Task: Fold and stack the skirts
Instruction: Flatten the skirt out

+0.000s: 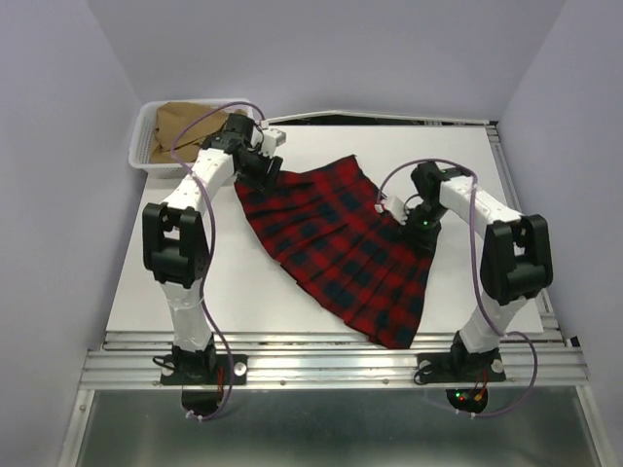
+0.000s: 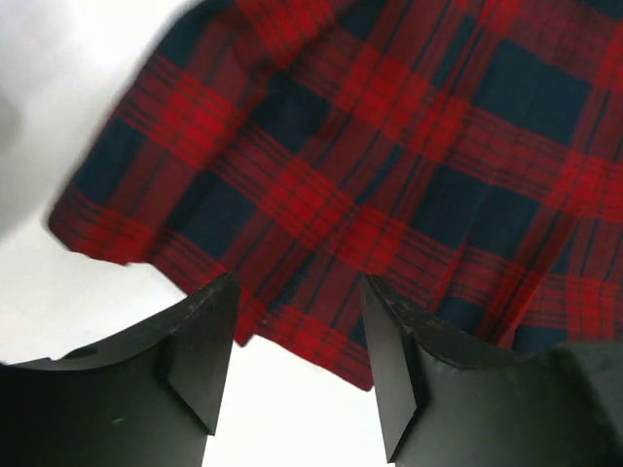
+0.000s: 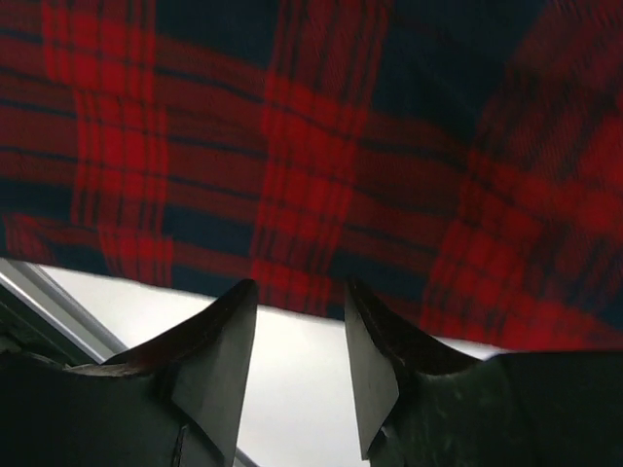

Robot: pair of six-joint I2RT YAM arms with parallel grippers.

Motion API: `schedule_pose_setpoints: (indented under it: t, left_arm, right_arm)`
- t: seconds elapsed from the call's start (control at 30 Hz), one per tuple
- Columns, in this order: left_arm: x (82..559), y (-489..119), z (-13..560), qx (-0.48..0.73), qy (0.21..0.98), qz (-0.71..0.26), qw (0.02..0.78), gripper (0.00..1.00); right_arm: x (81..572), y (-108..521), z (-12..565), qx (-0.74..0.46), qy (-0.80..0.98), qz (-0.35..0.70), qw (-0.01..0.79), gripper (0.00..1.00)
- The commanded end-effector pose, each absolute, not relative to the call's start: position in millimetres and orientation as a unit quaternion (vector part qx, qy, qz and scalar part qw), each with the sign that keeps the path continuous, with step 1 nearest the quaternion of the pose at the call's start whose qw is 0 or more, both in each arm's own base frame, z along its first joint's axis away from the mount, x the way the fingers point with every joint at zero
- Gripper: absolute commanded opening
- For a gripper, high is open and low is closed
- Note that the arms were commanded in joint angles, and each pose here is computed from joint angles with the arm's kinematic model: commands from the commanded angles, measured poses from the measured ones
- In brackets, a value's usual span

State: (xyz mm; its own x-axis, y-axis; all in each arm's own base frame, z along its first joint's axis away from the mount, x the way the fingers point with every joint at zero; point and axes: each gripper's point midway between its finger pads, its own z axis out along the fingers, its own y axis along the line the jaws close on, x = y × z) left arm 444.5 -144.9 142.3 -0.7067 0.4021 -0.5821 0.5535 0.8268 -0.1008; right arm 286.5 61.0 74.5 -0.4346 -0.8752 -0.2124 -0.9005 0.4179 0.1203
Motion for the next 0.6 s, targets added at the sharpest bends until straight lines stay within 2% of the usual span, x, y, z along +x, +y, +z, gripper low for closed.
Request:
schedule_pose_setpoints:
  t: [0.0, 0.2, 0.23, 0.3, 0.33, 0.37, 0.4, 0.47, 0.5, 0.57]
  left_arm:
    - [428, -149, 128, 0.239, 0.925, -0.146, 0.256, 0.62]
    - [436, -150, 81, 0.254, 0.94, -0.092, 0.209, 0.6]
    - [448, -156, 84, 0.257, 0.937, -0.093, 0.216, 0.6]
    - [453, -163, 52, 0.254, 0.946, -0.101, 0.176, 0.58]
    - [472, -171, 62, 0.256, 0.941, -0.105, 0.198, 0.58]
    - [472, -176, 40, 0.258, 0.945, -0.107, 0.172, 0.57]
    - [493, -185, 56, 0.261, 0.937, -0.108, 0.203, 0.57]
    - [501, -196, 39, 0.267, 0.938, -0.117, 0.188, 0.57]
    - [519, -210, 63, 0.275, 0.927, -0.12, 0.226, 0.57]
    - [525, -225, 65, 0.291, 0.919, -0.126, 0.236, 0.58]
  right_arm:
    - [294, 100, 58, -0.534, 0.834, 0.131, 0.047, 0.47]
    - [269, 118, 25, -0.538, 0.831, 0.142, -0.016, 0.49]
    - [262, 125, 24, -0.532, 0.832, 0.155, -0.025, 0.49]
    - [261, 138, 23, -0.525, 0.833, 0.173, -0.035, 0.49]
    - [255, 147, 26, -0.513, 0.835, 0.195, -0.042, 0.5]
    - [258, 159, 28, -0.514, 0.832, 0.204, -0.04, 0.5]
    - [256, 170, 31, -0.504, 0.833, 0.224, -0.04, 0.5]
    - [256, 187, 34, -0.499, 0.831, 0.244, -0.039, 0.52]
    - [256, 206, 36, -0.495, 0.827, 0.264, -0.039, 0.53]
    - [254, 226, 40, -0.49, 0.822, 0.288, -0.042, 0.57]
